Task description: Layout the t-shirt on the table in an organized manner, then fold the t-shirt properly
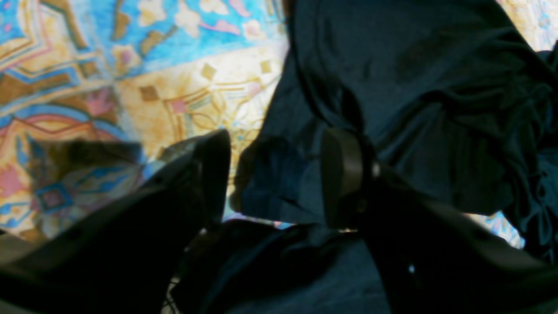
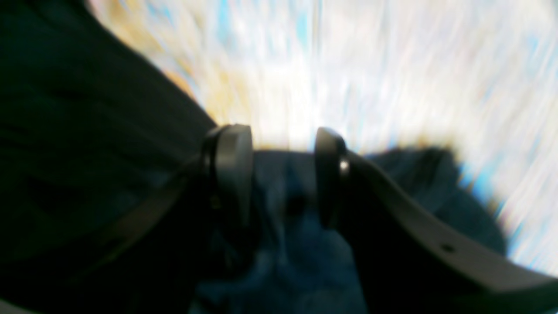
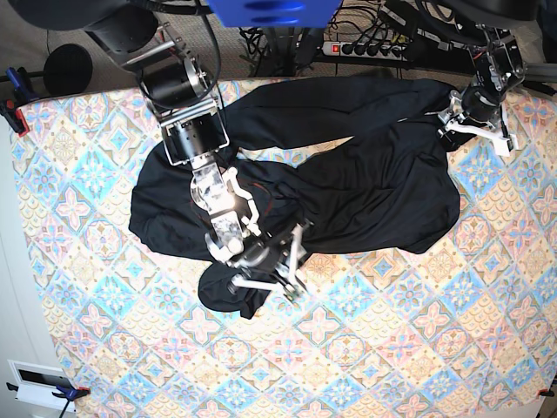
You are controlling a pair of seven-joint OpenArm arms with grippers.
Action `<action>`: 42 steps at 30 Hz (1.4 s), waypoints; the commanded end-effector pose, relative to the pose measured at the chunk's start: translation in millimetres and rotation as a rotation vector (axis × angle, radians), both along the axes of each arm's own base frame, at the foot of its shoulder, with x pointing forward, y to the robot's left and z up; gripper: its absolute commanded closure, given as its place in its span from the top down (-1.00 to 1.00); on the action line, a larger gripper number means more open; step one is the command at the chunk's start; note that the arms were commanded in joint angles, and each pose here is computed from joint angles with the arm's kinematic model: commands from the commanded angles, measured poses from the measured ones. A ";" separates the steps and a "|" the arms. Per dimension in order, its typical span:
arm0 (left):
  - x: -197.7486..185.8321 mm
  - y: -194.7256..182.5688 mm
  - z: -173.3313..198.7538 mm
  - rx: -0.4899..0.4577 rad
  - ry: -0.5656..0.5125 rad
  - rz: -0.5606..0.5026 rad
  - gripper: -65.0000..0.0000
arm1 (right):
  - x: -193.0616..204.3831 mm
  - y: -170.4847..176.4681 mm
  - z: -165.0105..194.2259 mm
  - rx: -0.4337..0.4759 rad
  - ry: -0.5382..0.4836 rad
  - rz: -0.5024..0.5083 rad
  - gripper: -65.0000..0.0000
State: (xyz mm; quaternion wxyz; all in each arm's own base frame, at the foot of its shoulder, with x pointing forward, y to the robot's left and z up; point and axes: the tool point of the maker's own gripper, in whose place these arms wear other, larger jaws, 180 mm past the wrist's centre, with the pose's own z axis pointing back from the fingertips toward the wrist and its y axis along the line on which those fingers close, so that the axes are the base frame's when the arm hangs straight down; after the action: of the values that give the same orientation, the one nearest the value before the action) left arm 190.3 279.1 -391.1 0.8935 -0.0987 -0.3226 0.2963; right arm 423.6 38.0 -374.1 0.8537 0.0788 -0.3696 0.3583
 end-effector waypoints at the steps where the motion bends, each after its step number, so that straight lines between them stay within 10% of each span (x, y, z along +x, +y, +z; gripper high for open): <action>1: 5.5 2.0 8.7 0.013 -0.031 -0.007 -0.05 | 13.7 14.9 23.6 0.059 -0.056 0.011 -0.29; 42: 6.0 2.5 9.2 0.012 -0.033 -0.004 -0.04 | 54.0 3.9 -4.8 0.127 -0.086 -0.111 -0.29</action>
State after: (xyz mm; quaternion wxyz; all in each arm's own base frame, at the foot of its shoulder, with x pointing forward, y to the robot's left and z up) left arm 190.2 276.9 -391.8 0.8939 -0.1021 -0.3204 0.2965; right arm 463.0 33.5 -402.2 0.8637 0.0923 -0.4019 0.2899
